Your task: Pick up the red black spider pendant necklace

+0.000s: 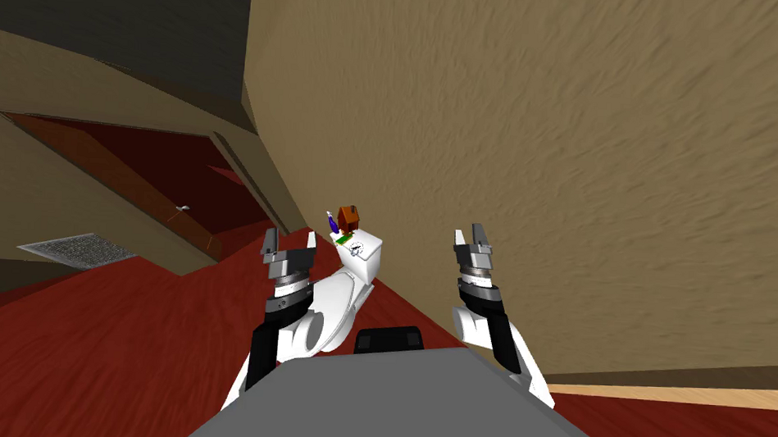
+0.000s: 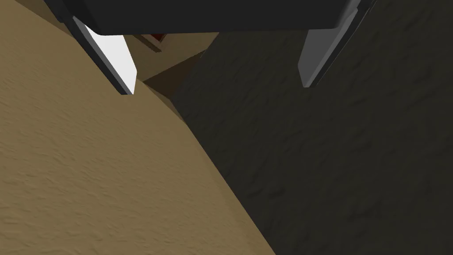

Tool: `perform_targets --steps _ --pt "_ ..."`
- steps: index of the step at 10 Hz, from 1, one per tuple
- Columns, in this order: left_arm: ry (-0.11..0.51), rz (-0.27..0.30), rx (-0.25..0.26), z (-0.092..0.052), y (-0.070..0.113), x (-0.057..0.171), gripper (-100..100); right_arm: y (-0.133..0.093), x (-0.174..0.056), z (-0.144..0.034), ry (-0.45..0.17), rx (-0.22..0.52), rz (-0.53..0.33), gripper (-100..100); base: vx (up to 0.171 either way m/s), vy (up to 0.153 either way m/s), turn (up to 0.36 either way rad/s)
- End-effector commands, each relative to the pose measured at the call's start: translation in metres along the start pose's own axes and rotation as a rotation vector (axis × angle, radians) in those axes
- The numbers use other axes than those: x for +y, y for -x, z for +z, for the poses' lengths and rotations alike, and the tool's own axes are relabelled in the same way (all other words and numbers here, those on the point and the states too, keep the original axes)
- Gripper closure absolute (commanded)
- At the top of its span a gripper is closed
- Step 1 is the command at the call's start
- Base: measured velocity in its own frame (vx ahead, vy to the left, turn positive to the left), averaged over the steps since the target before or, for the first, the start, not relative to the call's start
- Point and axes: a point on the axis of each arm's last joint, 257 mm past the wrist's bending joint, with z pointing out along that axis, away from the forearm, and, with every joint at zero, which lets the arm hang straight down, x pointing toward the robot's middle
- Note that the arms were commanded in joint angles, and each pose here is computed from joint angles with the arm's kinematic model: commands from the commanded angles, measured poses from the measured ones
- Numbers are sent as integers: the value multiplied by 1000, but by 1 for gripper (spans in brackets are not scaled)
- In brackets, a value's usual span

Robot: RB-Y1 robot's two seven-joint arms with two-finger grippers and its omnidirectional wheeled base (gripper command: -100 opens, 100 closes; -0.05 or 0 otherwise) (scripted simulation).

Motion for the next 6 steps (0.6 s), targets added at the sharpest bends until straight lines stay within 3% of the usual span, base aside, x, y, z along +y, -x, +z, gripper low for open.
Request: perform_targets --steps 1,6 --pt "22 5 36 1 -4 8 -100 0 0 0 0 0 0 0 -6 -3 -3" --pt "146 5 131 6 -14 65 -100 0 0 0 0 0 0 0 -25 0 -13"
